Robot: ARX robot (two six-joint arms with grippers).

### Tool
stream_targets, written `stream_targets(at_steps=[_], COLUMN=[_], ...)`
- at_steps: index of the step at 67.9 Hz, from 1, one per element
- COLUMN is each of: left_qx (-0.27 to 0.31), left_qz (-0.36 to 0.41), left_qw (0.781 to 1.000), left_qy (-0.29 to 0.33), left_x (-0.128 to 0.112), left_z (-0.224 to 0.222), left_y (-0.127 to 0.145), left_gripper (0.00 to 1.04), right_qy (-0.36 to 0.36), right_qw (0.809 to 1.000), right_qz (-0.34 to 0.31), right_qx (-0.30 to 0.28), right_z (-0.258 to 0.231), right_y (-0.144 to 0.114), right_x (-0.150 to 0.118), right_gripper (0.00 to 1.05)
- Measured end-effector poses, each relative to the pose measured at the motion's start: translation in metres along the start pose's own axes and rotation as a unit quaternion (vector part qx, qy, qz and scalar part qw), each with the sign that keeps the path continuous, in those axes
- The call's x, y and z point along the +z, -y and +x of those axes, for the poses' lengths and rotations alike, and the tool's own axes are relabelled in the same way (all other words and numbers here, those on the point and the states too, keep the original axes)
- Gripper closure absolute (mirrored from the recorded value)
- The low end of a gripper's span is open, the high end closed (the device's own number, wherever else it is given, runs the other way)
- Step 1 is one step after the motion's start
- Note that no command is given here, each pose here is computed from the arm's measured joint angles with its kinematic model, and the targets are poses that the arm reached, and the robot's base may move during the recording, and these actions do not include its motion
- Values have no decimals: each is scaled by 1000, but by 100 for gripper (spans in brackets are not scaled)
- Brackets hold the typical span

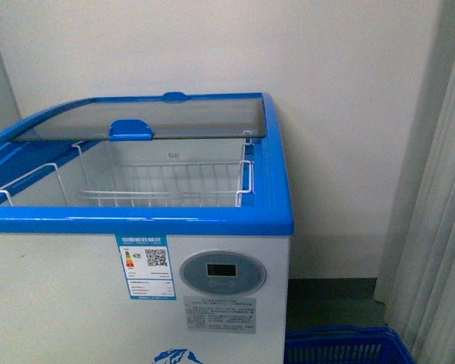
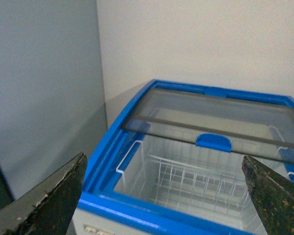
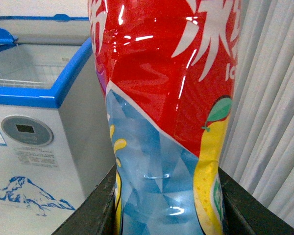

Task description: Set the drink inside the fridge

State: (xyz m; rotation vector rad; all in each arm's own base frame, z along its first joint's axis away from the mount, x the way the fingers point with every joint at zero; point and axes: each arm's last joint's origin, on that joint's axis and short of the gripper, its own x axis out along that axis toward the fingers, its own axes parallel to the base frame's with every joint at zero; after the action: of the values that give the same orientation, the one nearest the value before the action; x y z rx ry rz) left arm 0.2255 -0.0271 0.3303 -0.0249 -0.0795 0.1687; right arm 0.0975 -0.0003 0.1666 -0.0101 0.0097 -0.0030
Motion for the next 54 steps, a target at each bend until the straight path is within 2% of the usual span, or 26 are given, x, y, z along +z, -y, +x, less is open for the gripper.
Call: stream_targets(at_steps=[24, 37, 46, 54], left_qx=[53, 74, 75, 91], left_qz=[-22, -26, -28, -30], left_qw=[998, 997, 995, 994], left_qy=[6, -22, -52, -45], left_x=[-28, -65, -116, -129], left_z=[-90, -124, -132, -133], left_y=[-28, -37, -40, -44], left_gripper=[8, 8, 8, 8], right_qy=[0, 0, 0, 0], right_qw=[1000, 1000, 1000, 1000], right_qz=[0, 0, 0, 0], right_qx=[0, 0, 0, 0], right_z=[0, 0, 0, 0], right_y=[0, 0, 0, 0], right_x=[0, 0, 0, 0], right_gripper=[64, 64, 64, 64])
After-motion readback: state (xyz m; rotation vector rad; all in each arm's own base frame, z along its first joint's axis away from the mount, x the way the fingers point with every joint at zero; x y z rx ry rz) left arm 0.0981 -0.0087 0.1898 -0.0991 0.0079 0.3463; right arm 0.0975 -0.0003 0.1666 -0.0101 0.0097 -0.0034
